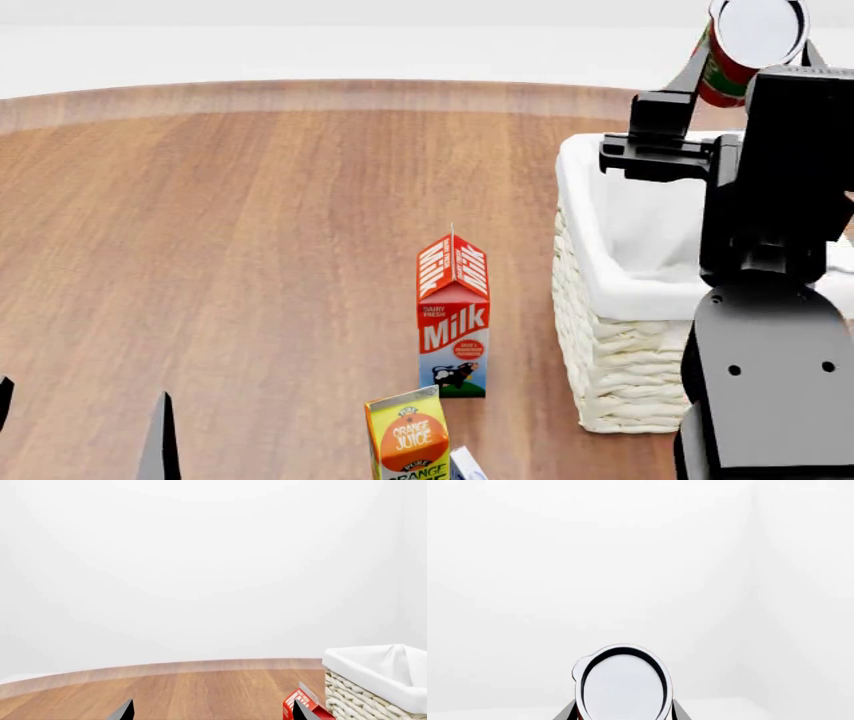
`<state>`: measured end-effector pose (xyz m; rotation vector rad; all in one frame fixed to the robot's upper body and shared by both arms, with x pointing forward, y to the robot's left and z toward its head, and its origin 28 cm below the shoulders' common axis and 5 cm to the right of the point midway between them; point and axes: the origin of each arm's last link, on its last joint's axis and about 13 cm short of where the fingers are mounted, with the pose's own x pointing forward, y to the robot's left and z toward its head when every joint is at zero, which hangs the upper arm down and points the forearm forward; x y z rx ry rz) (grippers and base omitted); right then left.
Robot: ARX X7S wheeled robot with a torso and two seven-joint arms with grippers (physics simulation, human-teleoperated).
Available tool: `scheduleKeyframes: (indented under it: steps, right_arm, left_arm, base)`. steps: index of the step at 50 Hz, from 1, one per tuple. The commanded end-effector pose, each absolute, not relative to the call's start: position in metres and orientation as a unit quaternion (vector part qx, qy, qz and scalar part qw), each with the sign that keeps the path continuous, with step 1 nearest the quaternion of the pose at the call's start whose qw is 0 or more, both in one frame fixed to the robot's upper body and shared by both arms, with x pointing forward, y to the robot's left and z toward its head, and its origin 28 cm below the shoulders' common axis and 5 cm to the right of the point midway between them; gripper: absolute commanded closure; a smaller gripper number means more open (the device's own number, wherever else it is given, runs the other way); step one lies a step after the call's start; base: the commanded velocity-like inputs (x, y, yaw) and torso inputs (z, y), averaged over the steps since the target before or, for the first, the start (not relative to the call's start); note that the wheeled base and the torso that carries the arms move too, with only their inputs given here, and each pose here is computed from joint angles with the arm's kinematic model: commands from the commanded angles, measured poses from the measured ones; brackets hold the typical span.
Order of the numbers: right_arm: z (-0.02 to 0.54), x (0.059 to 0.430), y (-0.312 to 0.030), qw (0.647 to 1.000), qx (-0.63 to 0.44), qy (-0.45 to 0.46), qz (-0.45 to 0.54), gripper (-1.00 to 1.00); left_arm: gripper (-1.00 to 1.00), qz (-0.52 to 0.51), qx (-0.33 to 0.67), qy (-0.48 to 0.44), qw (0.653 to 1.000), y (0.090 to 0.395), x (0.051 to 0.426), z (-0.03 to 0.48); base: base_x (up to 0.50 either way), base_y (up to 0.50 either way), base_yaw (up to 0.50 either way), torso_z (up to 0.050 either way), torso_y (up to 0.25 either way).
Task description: Pick up the tomato sauce, and put it in the basket.
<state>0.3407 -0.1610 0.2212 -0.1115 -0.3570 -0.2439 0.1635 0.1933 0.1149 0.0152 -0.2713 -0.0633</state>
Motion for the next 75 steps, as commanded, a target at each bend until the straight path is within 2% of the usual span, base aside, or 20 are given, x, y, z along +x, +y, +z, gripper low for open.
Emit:
scheduleKeyframes:
  steps: [1, 12, 35, 38, 75]
  right_arm:
    - [0.235, 0.393, -0.164, 0.977, -0.084, -0.143, -0.133, 1.0]
    - [0.232, 0.435, -0.168, 0.984, -0.074, -0.086, -0.14, 1.0]
    - [0.209, 0.429, -0.17, 0.98, -0.083, 0.055, -0.17, 1.0]
    - [0.2, 0.426, -0.172, 0.979, -0.057, 0.08, -0.177, 1.0]
    - [0.154, 0.414, -0.174, 0.97, -0.066, 0.148, -0.18, 1.0]
  left_arm:
    - [-1.0, -0.031, 0.009, -0.133, 0.991, 0.193, 0.165, 0.112]
    - [-1.0, -0.03, 0.008, -0.133, 0.991, 0.194, 0.165, 0.113]
    - [-1.0, -0.029, 0.007, -0.13, 0.991, 0.194, 0.167, 0.112]
    - [-1.0, -0.032, 0.007, -0.129, 0.991, 0.193, 0.166, 0.111]
    - [-1.0, -0.031, 0.006, -0.126, 0.992, 0.193, 0.167, 0.109]
  base:
    - [0.0, 0.0, 0.0, 0.0, 0.0]
    - [0.0, 0.0, 0.0, 0.0, 0.0]
    - [0.0, 0.0, 0.0, 0.0, 0.0]
    - [0.0, 0.0, 0.0, 0.0, 0.0]
    - [0.0, 0.0, 0.0, 0.0, 0.0]
